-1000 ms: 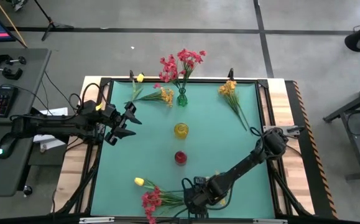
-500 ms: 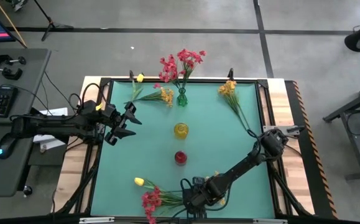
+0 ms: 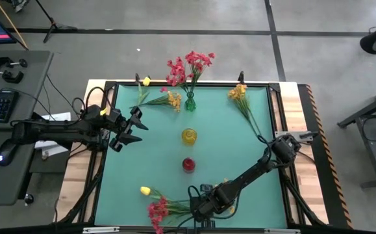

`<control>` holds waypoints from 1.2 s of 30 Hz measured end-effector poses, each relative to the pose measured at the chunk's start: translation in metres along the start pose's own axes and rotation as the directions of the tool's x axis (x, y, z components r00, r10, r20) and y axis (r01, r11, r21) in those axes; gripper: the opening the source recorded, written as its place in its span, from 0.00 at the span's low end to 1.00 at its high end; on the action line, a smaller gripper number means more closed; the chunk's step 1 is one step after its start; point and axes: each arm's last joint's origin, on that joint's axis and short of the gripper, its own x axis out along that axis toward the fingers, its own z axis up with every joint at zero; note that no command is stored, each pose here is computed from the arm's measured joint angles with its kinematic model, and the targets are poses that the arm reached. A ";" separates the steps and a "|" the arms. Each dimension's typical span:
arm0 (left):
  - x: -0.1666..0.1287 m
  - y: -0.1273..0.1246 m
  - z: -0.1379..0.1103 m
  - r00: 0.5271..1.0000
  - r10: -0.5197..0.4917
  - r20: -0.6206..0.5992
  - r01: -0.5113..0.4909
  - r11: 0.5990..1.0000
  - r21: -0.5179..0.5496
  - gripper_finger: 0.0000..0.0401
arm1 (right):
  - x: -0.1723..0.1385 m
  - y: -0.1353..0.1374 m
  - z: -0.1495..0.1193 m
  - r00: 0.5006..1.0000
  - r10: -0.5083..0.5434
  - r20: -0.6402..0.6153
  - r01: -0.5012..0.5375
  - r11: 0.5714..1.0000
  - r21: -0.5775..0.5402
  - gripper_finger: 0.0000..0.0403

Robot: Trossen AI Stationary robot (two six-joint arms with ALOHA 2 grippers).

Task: Sort flowers into vase by color
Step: Put the pink flowers into the green vase

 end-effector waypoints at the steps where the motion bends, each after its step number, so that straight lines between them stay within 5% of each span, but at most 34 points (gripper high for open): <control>1: 0.000 0.000 0.000 1.000 0.000 0.000 0.000 1.000 0.000 0.50 | -0.003 -0.001 0.001 1.000 0.004 0.000 -0.004 1.000 -0.006 0.03; 20: 0.000 0.000 0.000 1.000 0.001 -0.001 -0.001 1.000 -0.002 0.50 | -0.047 -0.004 0.016 0.995 -0.001 0.100 0.009 0.997 -0.080 0.01; 31: 0.000 0.000 0.000 1.000 0.000 -0.001 0.000 1.000 -0.004 0.50 | -0.095 -0.015 0.012 0.925 -0.304 0.227 0.331 0.939 -0.093 0.00; 36: 0.000 0.000 0.000 1.000 -0.004 -0.003 0.004 0.999 -0.050 0.50 | -0.119 -0.022 0.003 0.895 -0.366 0.256 0.394 0.916 -0.071 0.00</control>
